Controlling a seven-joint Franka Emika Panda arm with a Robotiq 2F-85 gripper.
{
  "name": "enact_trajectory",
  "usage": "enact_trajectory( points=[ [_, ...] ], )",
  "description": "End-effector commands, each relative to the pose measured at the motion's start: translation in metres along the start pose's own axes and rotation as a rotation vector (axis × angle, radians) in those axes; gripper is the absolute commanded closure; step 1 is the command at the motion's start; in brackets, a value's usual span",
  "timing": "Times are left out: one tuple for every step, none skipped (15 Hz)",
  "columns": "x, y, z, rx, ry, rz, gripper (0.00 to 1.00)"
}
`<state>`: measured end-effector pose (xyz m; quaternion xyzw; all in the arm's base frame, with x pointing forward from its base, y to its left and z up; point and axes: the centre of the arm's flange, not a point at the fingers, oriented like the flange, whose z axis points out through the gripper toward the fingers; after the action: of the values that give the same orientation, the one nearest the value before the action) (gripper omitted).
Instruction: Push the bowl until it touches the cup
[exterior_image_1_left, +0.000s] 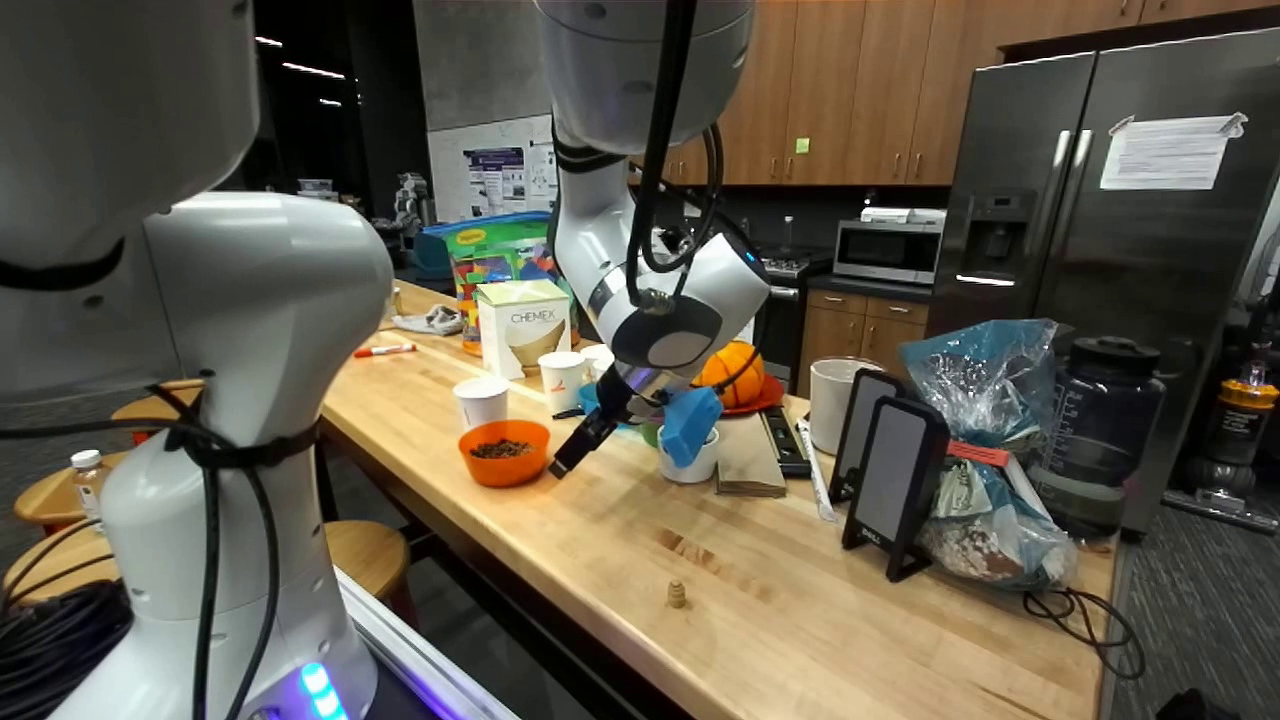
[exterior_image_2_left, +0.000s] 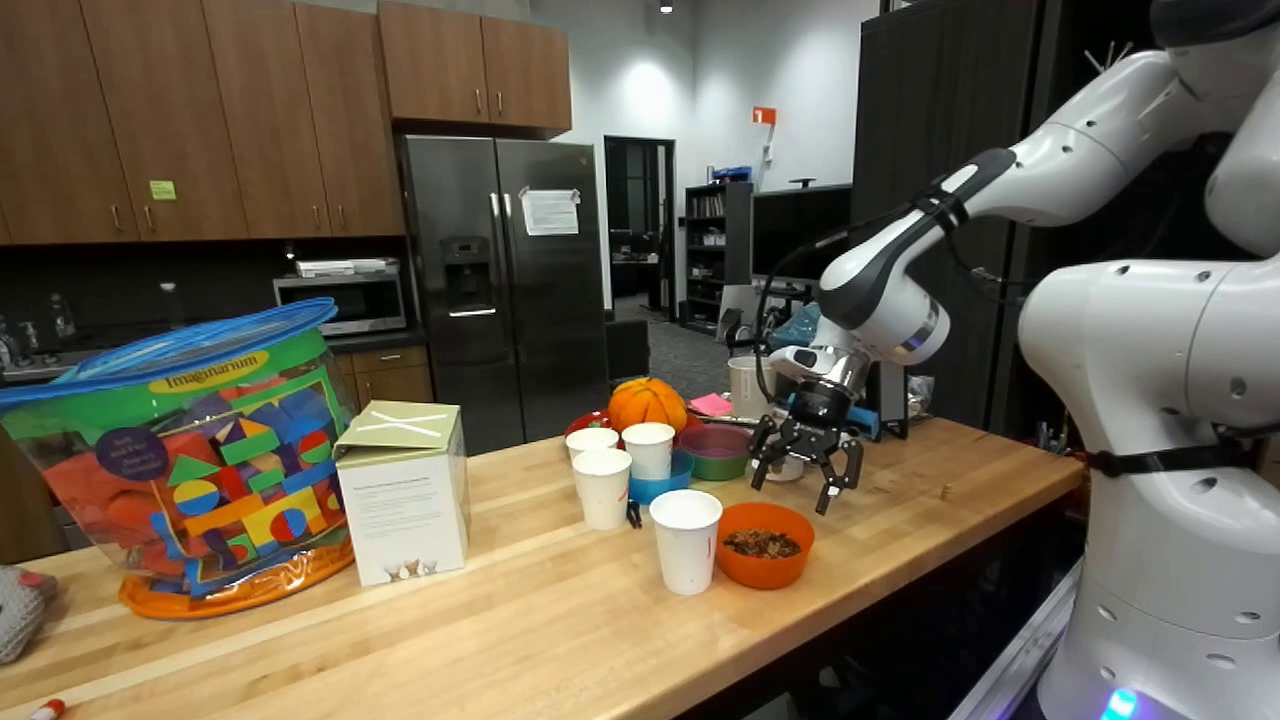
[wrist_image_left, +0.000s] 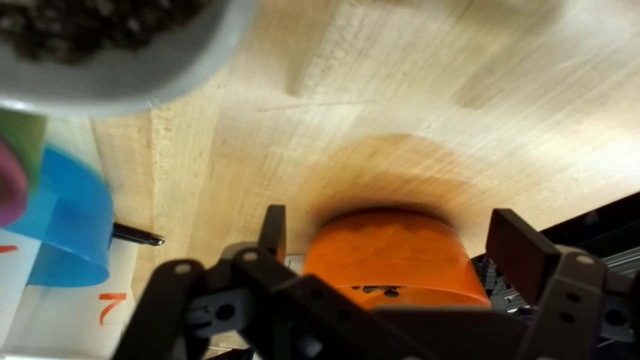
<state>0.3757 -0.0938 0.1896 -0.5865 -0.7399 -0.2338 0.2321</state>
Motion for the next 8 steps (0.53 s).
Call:
enact_trajectory(
  points=[
    [0.0026, -0.0072, -0.0040, 0.043, -0.070, 0.025, 0.00],
    [0.0025, -0.0092, -0.0050, 0.049, -0.081, 0.031, 0.00],
    [0.0023, -0.0105, -0.0057, 0.054, -0.092, 0.037, 0.00],
    [0.0026, -0.0122, -0.0070, 0.059, -0.106, 0.043, 0.00],
    [0.0030, -0.0133, -0.0081, 0.064, -0.119, 0.049, 0.00],
    [0.0038, -0.0140, -0.0095, 0.068, -0.132, 0.052, 0.00],
    [0.0043, -0.0146, -0.0107, 0.072, -0.146, 0.057, 0.00],
    [0.0061, -0.0148, -0.0125, 0.076, -0.161, 0.062, 0.00]
  ],
)
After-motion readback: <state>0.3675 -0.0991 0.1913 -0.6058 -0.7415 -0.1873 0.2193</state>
